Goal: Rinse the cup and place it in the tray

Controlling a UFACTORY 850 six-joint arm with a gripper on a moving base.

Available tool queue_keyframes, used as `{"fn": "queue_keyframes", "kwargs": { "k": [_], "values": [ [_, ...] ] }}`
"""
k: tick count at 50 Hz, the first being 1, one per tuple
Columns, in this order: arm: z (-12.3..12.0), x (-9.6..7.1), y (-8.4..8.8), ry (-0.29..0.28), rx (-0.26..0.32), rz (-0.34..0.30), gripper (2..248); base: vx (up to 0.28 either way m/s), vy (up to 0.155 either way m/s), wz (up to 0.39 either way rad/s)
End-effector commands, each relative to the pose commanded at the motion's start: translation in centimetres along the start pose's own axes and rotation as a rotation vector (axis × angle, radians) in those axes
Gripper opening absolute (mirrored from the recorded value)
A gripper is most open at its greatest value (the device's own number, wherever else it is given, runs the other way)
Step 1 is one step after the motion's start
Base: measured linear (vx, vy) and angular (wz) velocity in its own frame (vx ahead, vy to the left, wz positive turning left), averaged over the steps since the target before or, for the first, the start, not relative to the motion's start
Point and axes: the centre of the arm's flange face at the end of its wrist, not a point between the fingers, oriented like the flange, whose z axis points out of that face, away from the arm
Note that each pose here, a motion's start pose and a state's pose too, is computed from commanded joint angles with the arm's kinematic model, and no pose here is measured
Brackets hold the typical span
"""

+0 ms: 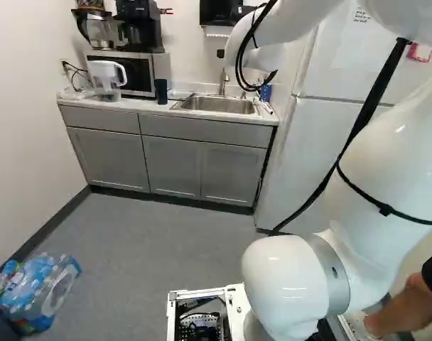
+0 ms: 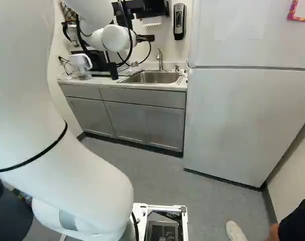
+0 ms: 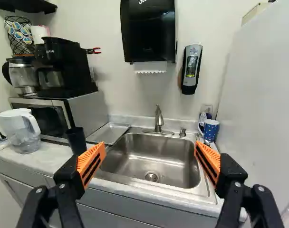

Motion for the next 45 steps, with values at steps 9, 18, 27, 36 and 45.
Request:
{"fn": "queue_keyframes", "kwargs": {
  "k": [9, 18, 27, 36, 45],
  "values": [
    [0.0, 0.0, 0.0, 0.0, 0.0, 0.0, 247, 0.059, -0.004, -0.01],
    [0.0, 0.0, 0.0, 0.0, 0.0, 0.0, 247, 0.086, -0.002, -0.01],
    [0.0, 0.0, 0.0, 0.0, 0.0, 0.0, 247, 0.121, -0.026, -0.011],
    [0.0, 0.0, 0.0, 0.0, 0.0, 0.0, 247, 0.147, -0.038, -0.023],
    [0.0, 0.0, 0.0, 0.0, 0.0, 0.0, 247, 0.161, -0.045, -0.028]
  ]
}}
